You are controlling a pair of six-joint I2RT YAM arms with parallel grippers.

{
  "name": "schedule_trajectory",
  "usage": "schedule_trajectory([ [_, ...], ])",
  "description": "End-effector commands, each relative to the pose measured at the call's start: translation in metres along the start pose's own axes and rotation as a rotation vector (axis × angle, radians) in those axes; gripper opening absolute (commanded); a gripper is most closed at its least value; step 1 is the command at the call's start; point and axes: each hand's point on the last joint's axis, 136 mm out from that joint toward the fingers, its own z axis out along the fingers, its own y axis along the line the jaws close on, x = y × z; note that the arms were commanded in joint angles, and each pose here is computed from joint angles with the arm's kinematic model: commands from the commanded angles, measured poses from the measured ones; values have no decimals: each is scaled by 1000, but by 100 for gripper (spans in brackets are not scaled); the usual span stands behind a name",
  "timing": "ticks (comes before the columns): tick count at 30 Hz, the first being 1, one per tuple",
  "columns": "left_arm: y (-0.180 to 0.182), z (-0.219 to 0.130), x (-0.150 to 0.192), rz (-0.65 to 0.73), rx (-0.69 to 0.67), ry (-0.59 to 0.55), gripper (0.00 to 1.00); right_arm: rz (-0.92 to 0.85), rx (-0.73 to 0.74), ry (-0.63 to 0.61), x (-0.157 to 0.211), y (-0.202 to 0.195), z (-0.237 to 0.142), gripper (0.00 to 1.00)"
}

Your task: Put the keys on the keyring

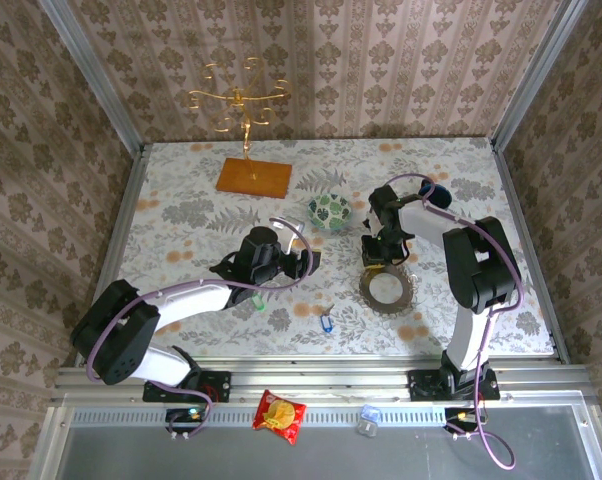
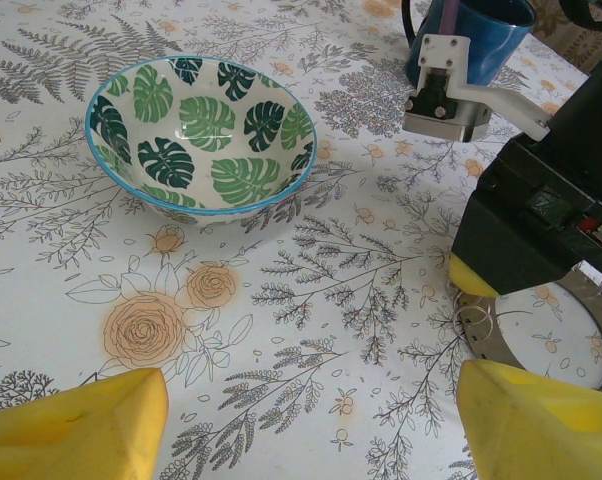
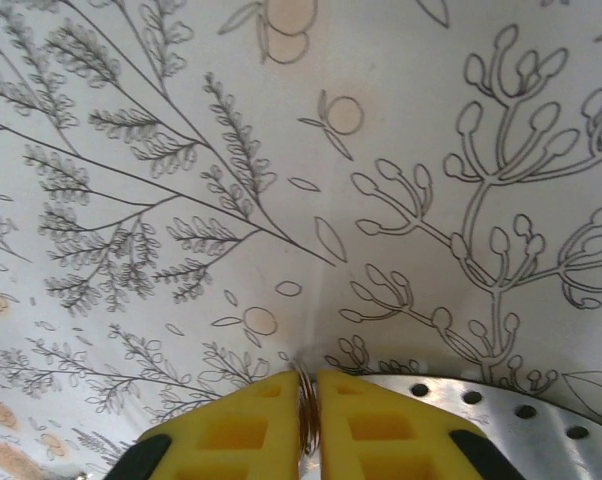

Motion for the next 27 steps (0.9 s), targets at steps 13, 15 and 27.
schedule_trajectory([
  [13, 5, -21, -25, 140, -39, -64, 77, -200, 22, -154, -9, 24, -53, 0],
  [15, 8, -26, -33, 190, -51, -78, 77, -258, 15, -219, -11, 34, -68, 0],
  [27, -3, -55, -91, 444, 128, -135, 53, -641, -127, -600, -8, 99, -165, 0],
])
